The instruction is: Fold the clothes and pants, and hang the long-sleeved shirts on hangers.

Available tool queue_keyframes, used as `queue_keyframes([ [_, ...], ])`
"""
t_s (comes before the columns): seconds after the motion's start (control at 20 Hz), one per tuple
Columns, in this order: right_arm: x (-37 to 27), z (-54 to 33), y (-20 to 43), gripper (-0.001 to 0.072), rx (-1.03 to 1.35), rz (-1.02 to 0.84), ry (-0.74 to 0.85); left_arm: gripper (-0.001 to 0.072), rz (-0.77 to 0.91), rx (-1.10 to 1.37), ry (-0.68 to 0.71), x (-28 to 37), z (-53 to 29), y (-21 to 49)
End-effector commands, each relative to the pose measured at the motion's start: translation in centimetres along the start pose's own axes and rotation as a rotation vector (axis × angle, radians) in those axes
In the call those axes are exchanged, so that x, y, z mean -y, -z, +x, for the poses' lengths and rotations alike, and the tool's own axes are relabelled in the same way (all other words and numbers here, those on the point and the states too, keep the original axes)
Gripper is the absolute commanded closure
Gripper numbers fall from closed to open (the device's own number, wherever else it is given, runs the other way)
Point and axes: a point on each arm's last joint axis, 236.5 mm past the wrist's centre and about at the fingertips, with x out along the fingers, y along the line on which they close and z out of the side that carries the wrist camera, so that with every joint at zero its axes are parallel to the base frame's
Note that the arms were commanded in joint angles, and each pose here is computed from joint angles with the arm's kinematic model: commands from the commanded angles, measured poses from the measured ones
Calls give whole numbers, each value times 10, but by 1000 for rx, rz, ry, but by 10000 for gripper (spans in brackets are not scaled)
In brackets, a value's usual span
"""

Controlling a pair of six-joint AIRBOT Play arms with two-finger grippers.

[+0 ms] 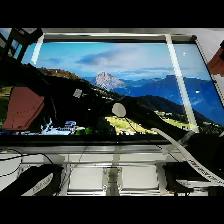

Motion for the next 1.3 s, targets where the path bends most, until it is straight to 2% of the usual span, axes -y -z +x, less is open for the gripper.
queue_keyframes([
  [0.0,2,36,1,177,42,94,37,673,-55,41,-20,-4,0,-10],
  [0.25,14,53,28,178,-24,150,46,674,-74,61,-40,-9,-1,-15],
  [0.55,-14,71,36,180,-51,139,4,674,-86,90,-50,-11,-1,-21],
  [0.7,-17,89,57,182,-95,233,1,674,-86,89,-49,-11,-2,-21],
  [0.75,-16,93,59,216,-97,261,5,674,-86,89,-50,-11,-2,-21],
  [0.85,-10,97,57,478,-71,318,26,673,-86,90,-50,-11,-2,-21],
  [0.9,-8,97,54,659,-56,326,35,674,-86,90,-50,-11,-2,-21],
  [0.95,-4,97,52,700,-48,326,42,674,-86,90,-50,-11,-2,-21],
  [1.1,11,82,69,701,-122,406,43,674,-93,69,-121,-28,-5,-15],
  [1.25,54,19,63,703,-150,387,106,674,-124,61,-219,-49,-18,-6],
])
